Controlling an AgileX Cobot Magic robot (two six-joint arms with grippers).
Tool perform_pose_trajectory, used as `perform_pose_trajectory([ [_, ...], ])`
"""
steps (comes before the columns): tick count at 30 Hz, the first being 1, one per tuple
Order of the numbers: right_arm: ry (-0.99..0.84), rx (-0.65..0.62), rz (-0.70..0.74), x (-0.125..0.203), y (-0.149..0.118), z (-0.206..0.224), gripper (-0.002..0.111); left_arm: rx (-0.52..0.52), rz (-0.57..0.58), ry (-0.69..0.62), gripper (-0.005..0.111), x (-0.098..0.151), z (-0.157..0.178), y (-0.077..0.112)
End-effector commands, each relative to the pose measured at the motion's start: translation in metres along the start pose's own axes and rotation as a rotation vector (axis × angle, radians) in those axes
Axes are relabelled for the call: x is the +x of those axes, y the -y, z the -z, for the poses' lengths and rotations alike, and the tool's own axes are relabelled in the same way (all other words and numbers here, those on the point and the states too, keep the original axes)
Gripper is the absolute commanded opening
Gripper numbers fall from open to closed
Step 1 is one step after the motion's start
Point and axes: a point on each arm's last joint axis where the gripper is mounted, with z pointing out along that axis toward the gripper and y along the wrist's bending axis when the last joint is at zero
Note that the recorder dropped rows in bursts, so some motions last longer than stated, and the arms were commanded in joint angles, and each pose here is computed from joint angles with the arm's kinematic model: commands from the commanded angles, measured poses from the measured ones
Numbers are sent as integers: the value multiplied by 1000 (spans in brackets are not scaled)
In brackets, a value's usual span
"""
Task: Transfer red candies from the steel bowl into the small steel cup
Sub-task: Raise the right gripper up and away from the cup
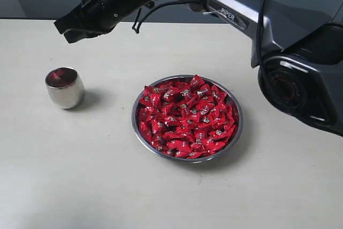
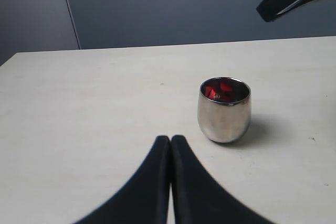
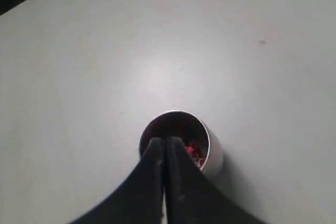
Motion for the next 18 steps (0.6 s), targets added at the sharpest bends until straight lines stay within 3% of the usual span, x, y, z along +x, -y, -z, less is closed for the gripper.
perform_pose_trajectory([
  [1, -10, 43, -23, -8, 6, 27, 0, 0, 3, 2, 0, 1, 0, 0],
  [12, 127, 183, -39, -40, 9, 93, 0, 0, 3, 2, 0, 1, 0, 0],
  [18, 135, 208, -52, -44, 5, 102, 0, 0, 3, 2, 0, 1, 0, 0],
])
